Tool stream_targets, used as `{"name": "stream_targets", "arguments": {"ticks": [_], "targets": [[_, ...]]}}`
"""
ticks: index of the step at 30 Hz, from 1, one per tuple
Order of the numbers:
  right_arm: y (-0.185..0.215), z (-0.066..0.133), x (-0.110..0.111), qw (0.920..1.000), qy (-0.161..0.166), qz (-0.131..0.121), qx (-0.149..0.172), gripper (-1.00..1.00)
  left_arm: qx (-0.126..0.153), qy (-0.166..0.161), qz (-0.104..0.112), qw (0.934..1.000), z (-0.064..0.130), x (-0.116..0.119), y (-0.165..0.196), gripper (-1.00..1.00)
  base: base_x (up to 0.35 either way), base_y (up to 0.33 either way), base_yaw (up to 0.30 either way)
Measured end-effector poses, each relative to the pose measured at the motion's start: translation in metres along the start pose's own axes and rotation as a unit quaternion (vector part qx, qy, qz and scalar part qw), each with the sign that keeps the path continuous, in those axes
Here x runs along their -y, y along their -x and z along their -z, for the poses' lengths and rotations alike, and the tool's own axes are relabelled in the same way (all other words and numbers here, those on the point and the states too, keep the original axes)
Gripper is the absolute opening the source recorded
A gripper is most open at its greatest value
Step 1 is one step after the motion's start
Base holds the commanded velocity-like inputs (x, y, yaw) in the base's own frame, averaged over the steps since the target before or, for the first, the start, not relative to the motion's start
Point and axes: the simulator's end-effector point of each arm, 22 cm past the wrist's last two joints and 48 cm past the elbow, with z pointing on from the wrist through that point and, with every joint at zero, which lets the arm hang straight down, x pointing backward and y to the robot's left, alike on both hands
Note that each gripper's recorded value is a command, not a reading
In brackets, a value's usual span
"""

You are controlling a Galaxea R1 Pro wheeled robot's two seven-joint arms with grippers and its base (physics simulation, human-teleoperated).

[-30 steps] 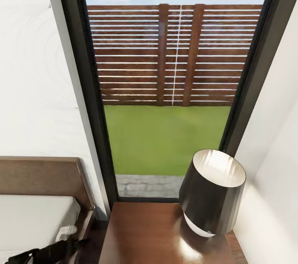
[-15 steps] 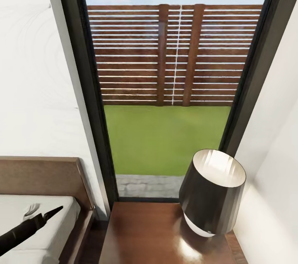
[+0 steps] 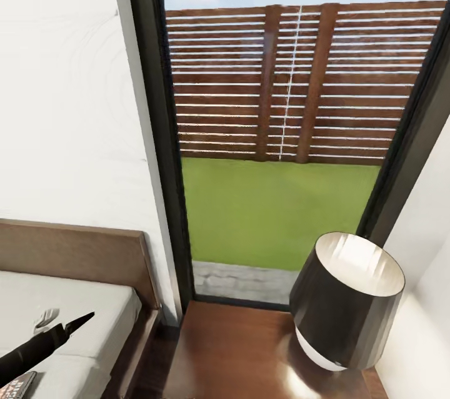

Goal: In the bedroom, move the book from the bed onto either nightstand, and place the two sandals side by side next to the bed.

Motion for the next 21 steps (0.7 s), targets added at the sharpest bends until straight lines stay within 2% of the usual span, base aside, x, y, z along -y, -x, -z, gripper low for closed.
{"name": "stream_targets", "arguments": {"ticks": [13, 21], "targets": [[-0.0002, 0.0000, 0.0002, 1.0000, 0.000, 0.000, 0.000, 1.00, -0.001, -0.003, 0.003, 1.0000, -0.0026, 0.0023, -0.0030, 1.00, 0.000, 0.000, 0.289], [-0.0001, 0.0001, 0.0001, 1.0000, 0.000, 0.000, 0.000, 1.00, -0.001, -0.003, 0.003, 1.0000, -0.0028, 0.0025, -0.0031, 1.00, 0.000, 0.000, 0.084]]}}
